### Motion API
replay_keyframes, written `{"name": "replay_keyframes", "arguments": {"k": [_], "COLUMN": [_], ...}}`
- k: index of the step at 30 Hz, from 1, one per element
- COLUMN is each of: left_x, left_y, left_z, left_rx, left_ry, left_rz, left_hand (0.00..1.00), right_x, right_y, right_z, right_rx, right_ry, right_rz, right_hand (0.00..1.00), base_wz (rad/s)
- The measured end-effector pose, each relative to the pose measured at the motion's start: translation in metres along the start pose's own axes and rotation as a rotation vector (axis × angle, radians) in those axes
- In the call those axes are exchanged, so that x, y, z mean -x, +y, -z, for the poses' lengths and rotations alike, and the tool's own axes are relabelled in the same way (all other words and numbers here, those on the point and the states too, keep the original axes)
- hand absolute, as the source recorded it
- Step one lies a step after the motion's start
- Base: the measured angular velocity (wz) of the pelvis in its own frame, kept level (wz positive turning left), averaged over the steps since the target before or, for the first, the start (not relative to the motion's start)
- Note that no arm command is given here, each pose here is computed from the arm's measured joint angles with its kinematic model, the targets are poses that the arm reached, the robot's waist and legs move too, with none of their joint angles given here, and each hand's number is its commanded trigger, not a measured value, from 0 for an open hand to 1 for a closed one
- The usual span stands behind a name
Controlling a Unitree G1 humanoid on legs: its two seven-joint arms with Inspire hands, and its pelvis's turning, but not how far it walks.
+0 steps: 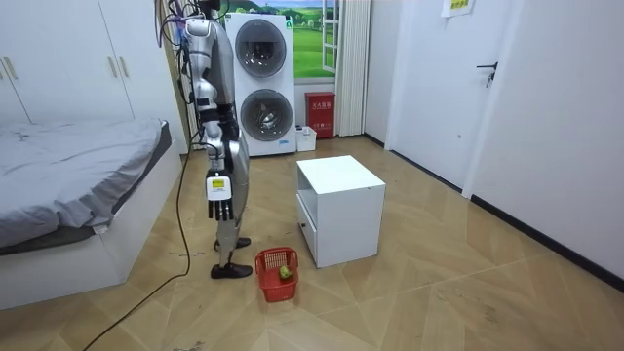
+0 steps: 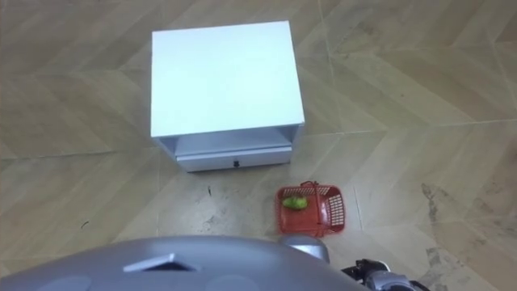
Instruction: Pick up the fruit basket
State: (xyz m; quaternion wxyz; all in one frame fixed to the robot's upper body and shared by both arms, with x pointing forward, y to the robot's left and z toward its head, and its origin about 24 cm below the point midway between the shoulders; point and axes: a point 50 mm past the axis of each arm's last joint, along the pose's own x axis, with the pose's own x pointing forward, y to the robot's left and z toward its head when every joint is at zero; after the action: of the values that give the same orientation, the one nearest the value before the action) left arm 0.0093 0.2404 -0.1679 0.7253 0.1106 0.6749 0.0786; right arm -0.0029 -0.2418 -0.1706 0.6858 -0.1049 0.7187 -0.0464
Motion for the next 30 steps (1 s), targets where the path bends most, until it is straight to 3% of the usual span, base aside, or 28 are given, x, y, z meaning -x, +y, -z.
{"name": "replay_keyframes", "arguments": {"k": [6,12,17,20,23,27,30], "left_x": [0.000,-0.001,-0.001,-0.001,0.001,0.006,0.004], "left_y": [0.001,0.003,0.024,0.025,0.037,0.042,0.044], "left_z": [-0.002,-0.007,-0.017,-0.022,-0.060,-0.095,-0.086], "left_rx": [-0.002,-0.001,-0.023,-0.022,0.003,0.079,0.017], "left_ry": [-0.008,-0.048,-0.089,-0.097,-0.184,-0.292,-0.253], "left_rz": [0.009,0.031,-0.025,-0.038,-0.100,-0.130,-0.145], "left_hand": [0.00,0.00,0.00,0.00,0.00,0.00,0.00], "right_x": [0.000,0.008,0.016,0.037,0.069,0.090,0.096], "right_y": [-0.002,-0.024,-0.027,-0.040,-0.045,-0.054,-0.064], "right_z": [-0.006,-0.058,-0.087,-0.145,-0.205,-0.230,-0.233], "right_rx": [-0.035,-0.118,-0.270,-0.315,-0.357,-0.366,-0.391], "right_ry": [-0.018,-0.208,-0.320,-0.527,-0.729,-0.830,-0.851], "right_rz": [0.006,0.078,0.086,0.128,0.130,0.167,0.225], "right_hand": [0.00,0.00,0.00,0.00,0.00,0.00,0.00], "base_wz": [0.07,-0.15,0.17,-0.25,-0.08,0.15,-0.04]}}
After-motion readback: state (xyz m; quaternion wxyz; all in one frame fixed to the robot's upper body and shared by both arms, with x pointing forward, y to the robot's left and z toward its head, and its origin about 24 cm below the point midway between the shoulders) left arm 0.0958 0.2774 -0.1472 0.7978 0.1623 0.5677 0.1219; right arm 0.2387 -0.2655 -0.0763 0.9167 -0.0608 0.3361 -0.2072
